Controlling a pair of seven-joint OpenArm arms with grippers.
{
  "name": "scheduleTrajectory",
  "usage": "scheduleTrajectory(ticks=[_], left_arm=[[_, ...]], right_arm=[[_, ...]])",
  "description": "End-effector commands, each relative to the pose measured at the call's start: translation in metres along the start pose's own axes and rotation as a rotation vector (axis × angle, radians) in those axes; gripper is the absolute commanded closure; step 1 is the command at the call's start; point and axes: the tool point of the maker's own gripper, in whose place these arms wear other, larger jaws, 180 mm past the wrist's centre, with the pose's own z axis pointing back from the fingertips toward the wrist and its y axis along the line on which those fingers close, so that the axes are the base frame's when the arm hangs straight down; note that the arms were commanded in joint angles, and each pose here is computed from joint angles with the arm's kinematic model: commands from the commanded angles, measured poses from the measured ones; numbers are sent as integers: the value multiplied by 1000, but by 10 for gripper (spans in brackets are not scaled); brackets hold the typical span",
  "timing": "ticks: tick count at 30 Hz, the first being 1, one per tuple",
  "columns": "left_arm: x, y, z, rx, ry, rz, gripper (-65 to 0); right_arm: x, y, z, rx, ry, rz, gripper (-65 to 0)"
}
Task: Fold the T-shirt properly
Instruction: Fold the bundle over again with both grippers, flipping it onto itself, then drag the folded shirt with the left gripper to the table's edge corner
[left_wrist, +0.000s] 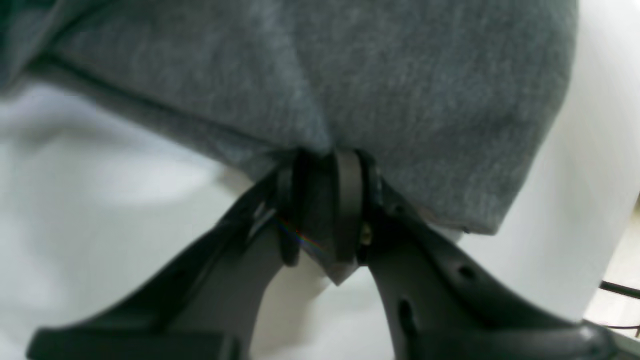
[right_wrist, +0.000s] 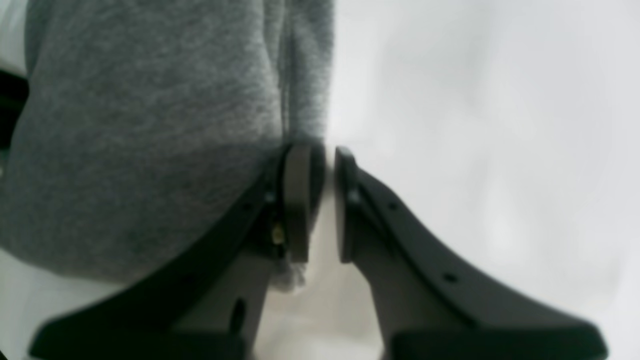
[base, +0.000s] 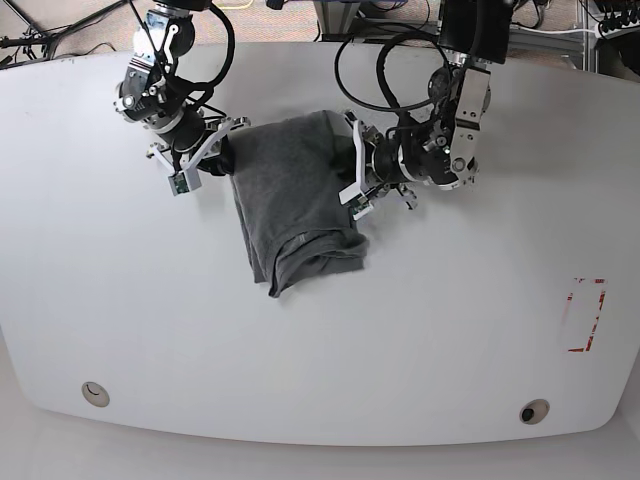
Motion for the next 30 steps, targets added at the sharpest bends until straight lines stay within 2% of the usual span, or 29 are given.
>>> scheduleTrajectory(ticks=[1,9,16,21,25,28,30], left_arm=[[-15,18,8,53,66,-21,-88],[-18,34,26,103,77,-61,-88],[-2,41,45,156,65,-124,-88],[35,50,68,234,1,-186,-88],[75,44,78,261,-109,-216,-90],[98,38,80,277,-157,-239,-132],[113,34,76,296,-192,-187,-196]], right_arm=[[6,-3,3,-9,-11,16,-82],[-1,2,3,2,1,7,-82],[19,24,8,9,-68,6,-86],[27,25,19,-13,-53,46,-86],[37,22,28,-39,-61,79,-86],[43,19,33,-53,-69,97,-86],[45,13,37,-68,-69,120,-86]])
